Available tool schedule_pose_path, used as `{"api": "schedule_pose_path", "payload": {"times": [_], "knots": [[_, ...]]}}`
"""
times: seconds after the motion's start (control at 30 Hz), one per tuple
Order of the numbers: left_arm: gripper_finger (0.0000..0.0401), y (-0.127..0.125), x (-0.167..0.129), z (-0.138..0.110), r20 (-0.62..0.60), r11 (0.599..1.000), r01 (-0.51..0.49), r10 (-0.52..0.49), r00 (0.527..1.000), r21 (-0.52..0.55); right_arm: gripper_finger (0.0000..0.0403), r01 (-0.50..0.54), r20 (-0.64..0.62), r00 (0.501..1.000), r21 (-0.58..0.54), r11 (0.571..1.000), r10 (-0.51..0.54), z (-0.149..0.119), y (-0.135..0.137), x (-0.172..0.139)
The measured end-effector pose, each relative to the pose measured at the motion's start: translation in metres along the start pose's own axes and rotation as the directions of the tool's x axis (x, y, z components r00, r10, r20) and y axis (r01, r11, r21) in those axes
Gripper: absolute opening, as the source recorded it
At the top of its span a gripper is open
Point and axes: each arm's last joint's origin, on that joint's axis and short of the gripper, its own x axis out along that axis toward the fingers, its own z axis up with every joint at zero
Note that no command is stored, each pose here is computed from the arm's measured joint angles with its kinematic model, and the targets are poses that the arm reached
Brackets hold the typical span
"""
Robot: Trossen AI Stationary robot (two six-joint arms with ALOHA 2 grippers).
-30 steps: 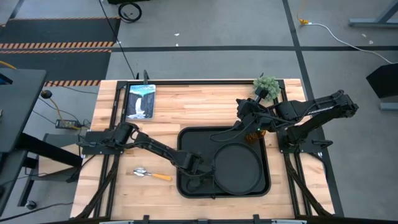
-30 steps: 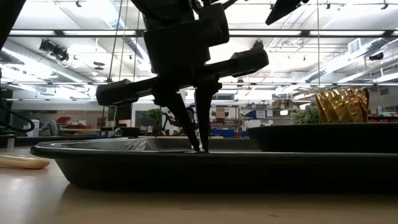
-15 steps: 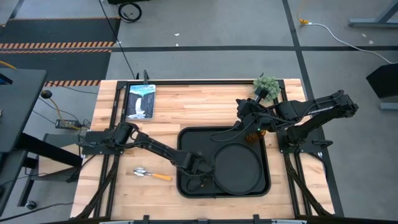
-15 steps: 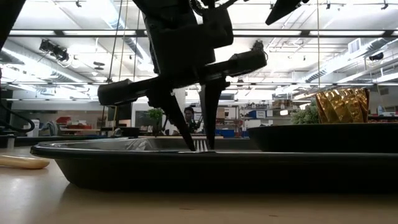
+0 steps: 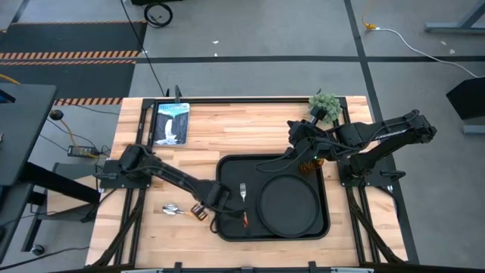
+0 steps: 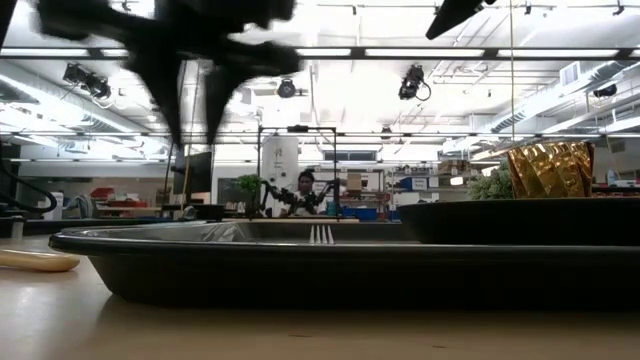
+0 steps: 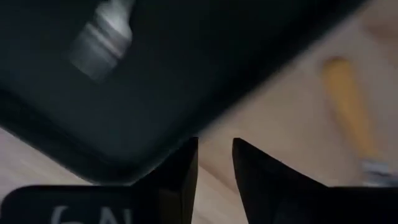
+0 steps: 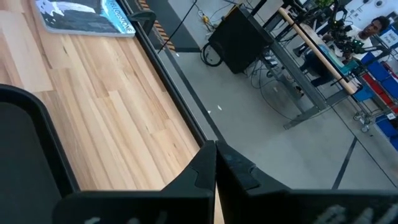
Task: Pick and place plate/cup/fork/spoon on tray
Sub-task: Put the yellow spoon on the black tray to the left of the orange fork
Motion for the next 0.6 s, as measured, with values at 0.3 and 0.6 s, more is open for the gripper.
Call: {"api": "schedule_pose_path", "payload": {"times": [0.3,0.6], "knots": [[0.0087,-0.039,0.024,-0.019,-0.147,0.912,0.232,-0.295,0.944,-0.338,0.0011,-0.003,0.007,1.000,0.011,1.000,0.003,0.001,0.000,0.000],[0.0067,-0.082,0.055,-0.035,-0.274,0.871,0.312,-0.428,0.861,-0.380,0.0011,-0.005,0.012,1.000,0.008,1.000,0.005,0.002,0.000,0.000]]}}
